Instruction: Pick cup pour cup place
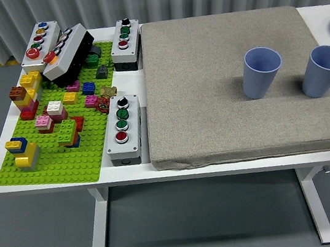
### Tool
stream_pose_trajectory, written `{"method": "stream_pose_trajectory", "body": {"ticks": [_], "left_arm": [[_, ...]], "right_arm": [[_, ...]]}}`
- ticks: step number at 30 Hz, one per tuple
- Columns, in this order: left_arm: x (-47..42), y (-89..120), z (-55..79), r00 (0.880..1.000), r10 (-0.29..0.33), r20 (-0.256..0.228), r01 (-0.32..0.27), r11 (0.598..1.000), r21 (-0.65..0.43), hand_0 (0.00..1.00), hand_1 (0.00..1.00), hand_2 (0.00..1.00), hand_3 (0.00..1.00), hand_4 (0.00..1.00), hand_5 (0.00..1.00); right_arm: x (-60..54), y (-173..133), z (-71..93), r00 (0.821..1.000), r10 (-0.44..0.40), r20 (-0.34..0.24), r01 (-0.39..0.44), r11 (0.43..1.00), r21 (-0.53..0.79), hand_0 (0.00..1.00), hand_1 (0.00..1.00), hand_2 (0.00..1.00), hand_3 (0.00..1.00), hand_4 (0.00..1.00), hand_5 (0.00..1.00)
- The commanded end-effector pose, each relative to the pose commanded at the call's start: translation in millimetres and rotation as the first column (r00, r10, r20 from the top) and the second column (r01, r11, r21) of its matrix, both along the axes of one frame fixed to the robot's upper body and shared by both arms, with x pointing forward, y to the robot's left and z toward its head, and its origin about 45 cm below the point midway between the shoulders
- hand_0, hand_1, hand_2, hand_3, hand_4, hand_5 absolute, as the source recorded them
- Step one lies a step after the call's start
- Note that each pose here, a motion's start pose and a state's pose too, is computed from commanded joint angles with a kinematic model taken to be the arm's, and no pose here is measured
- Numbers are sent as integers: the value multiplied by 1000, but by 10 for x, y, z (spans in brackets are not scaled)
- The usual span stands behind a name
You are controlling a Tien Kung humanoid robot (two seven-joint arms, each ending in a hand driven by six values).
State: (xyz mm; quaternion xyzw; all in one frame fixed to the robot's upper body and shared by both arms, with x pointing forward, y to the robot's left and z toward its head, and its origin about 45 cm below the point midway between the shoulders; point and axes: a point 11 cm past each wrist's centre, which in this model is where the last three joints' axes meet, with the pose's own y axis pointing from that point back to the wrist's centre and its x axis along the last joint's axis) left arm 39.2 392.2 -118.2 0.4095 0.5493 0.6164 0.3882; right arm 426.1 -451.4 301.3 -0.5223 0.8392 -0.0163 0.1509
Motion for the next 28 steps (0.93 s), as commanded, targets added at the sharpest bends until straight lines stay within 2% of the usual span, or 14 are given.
{"method": "stream_pose_trajectory", "body": {"ticks": [28], "left_arm": [[-8,-4,-1,1000,-2,-3,2,1000,-1,859,860,926,809,644,884]], "right_arm": [[12,16,16,1000,18,-6,-18,1000,-13,867,832,875,861,854,998]]}}
